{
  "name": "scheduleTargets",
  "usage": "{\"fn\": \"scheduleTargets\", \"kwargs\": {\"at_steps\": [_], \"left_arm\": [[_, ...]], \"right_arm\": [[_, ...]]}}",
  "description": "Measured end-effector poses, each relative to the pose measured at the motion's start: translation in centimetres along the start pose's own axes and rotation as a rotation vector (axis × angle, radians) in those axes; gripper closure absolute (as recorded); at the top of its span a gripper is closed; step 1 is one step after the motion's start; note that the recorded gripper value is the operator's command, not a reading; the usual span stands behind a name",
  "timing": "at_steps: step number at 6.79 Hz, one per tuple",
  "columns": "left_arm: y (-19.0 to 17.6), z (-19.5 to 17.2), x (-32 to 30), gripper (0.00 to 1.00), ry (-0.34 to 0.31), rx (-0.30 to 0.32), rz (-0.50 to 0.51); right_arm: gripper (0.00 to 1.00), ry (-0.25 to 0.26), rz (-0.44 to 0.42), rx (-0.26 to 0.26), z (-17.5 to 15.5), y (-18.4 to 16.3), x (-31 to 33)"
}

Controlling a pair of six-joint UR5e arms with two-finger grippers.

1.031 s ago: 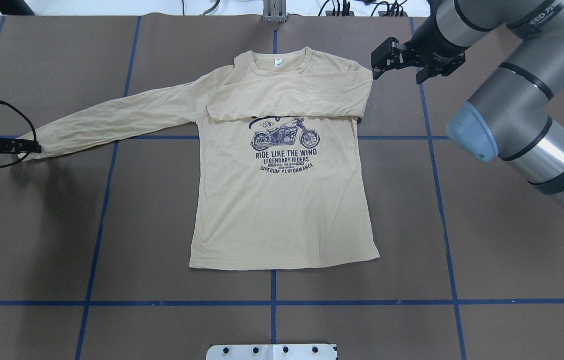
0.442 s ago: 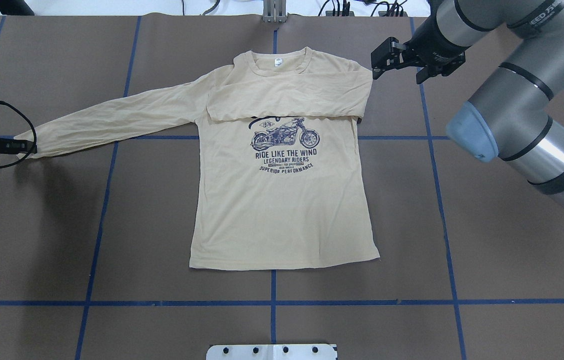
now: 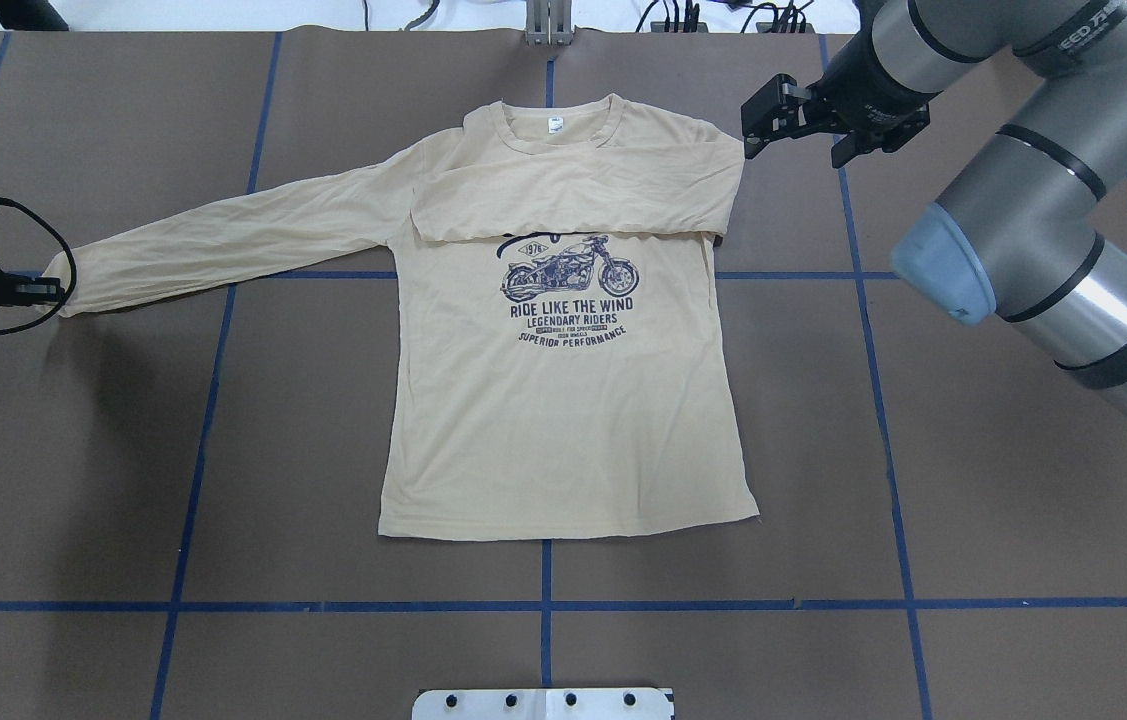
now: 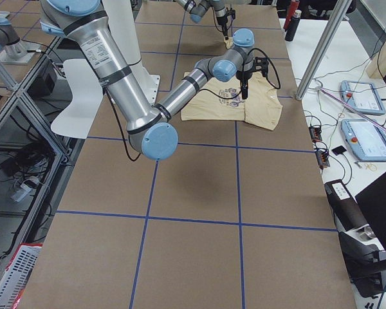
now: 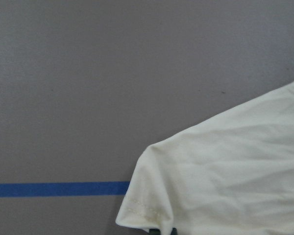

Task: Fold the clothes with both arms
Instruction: 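Lift the other sleeve with the left gripper and carry it toward the collar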

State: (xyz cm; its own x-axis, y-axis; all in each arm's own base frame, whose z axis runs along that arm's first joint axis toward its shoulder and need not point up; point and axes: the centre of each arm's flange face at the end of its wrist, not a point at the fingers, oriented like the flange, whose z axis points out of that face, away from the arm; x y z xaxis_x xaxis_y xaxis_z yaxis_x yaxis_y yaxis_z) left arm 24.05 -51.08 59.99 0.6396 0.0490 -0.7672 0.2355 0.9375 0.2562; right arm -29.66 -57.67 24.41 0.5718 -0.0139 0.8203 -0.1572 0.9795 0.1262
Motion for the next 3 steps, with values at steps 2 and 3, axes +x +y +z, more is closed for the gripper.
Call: {"fn": "scheduleTargets", "kwargs": {"at_steps": [2, 3], "left_arm": [[-4.1, -4.2, 2.0, 1.0, 0.092, -0.006, -0.025], [-8.0, -6.8, 3.9, 1.0, 0.142, -0.018, -0.051]], "right_arm": [[0.0, 0.015, 0.038, -0.018, -2.2, -1.2, 4.3], [0.0, 0.039, 0.037, -0.035, -3.2, -1.3, 7.4]]}}
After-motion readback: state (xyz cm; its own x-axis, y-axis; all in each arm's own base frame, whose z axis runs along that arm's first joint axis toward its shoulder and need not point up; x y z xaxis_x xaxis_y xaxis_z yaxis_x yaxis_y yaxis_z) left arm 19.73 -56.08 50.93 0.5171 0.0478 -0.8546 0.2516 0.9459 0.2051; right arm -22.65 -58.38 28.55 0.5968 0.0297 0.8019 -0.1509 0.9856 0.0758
